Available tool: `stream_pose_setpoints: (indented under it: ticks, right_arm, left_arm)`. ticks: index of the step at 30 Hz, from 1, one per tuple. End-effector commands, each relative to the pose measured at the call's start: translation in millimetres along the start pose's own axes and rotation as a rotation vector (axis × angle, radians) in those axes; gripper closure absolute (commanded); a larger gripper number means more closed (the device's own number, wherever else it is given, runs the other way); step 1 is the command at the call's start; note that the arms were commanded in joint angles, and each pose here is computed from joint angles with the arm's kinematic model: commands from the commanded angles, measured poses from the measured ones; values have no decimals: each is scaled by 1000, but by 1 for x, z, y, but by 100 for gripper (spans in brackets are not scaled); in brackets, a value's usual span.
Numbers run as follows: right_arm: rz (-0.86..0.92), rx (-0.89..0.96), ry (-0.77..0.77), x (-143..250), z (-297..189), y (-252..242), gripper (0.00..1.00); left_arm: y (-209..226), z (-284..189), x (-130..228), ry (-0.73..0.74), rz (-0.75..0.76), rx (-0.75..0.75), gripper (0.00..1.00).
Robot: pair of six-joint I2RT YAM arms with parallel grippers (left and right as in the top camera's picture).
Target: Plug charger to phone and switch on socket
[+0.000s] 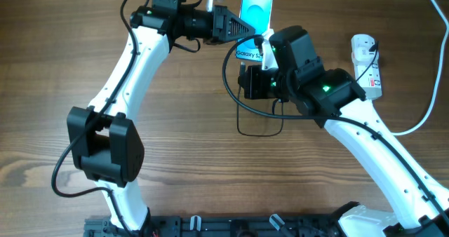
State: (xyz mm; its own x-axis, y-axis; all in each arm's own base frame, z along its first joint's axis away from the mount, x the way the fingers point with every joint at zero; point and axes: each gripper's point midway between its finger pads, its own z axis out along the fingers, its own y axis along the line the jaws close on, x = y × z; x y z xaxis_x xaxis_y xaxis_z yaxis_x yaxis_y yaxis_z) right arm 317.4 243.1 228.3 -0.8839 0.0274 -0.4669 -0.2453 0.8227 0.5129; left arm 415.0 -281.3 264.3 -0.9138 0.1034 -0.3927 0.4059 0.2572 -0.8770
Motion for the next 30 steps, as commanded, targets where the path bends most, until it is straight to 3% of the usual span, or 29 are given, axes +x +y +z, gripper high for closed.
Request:
stream_pose_setpoints:
  ticks: [1, 12, 30]
  right_arm:
    - [9, 3, -13, -6, 0, 2, 95]
    - [1, -60, -7, -12, -5, 2, 95]
    - [9, -98, 19, -10, 2, 7, 95]
  left_arm:
    - [-29, -6, 1, 16, 60, 100, 96]
    - [-21, -30, -8, -19, 43, 110, 96]
    - [-27, -19, -2, 5, 49, 122, 96]
